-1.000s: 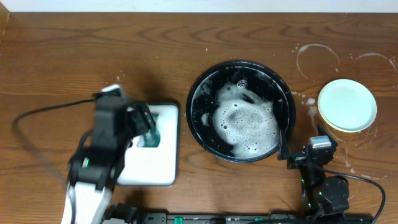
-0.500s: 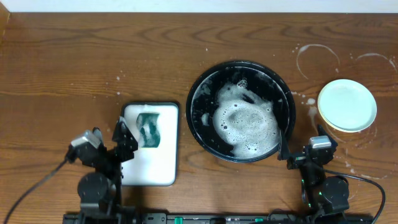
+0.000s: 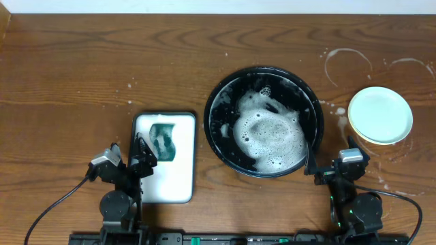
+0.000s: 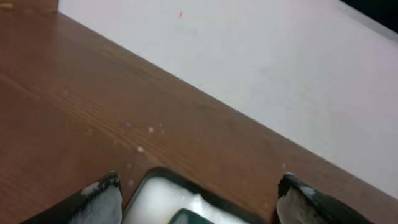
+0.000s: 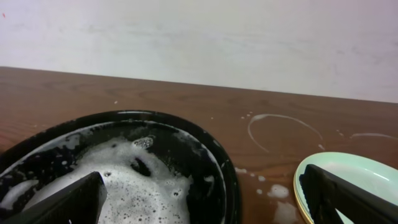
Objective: Clean dirty plates on tray and stack at the side
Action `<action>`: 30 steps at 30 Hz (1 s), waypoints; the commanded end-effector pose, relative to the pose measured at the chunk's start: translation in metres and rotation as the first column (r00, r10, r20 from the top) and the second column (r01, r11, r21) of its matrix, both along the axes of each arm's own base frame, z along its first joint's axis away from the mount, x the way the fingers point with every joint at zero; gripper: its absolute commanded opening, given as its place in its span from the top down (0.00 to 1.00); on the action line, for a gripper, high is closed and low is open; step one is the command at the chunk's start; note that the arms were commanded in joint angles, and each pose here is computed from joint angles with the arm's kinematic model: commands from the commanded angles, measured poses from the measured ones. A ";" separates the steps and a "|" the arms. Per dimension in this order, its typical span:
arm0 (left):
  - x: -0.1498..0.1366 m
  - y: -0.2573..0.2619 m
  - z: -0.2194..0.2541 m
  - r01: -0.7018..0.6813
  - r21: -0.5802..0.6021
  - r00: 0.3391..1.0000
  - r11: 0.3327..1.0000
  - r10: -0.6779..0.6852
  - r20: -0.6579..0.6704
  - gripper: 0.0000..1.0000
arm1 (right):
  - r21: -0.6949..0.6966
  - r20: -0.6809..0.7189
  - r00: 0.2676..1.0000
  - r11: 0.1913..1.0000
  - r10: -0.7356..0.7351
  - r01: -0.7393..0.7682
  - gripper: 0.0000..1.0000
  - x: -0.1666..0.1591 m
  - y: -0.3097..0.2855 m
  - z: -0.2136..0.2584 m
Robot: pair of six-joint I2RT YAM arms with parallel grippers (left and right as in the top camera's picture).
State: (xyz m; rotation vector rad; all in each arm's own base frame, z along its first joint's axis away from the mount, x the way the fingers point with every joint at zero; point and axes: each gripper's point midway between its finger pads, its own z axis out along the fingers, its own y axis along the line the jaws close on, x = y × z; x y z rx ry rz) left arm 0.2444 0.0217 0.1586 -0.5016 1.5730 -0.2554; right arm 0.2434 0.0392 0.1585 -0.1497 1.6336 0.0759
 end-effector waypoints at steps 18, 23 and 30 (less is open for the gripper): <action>-0.002 0.003 -0.019 -0.015 0.005 0.997 1.000 0.016 -0.071 0.19 | -0.013 -0.002 1.000 1.000 -0.024 0.024 0.01 0.001 -0.005 -0.001; -0.002 0.003 -0.019 -0.015 0.005 0.997 1.000 0.016 -0.071 0.19 | -0.013 -0.002 1.000 1.000 -0.025 0.025 0.01 0.001 -0.006 -0.001; -0.002 0.003 -0.019 -0.015 0.005 0.997 1.000 0.016 -0.071 0.19 | -0.013 -0.002 1.000 1.000 -0.025 0.025 0.01 0.001 -0.006 -0.001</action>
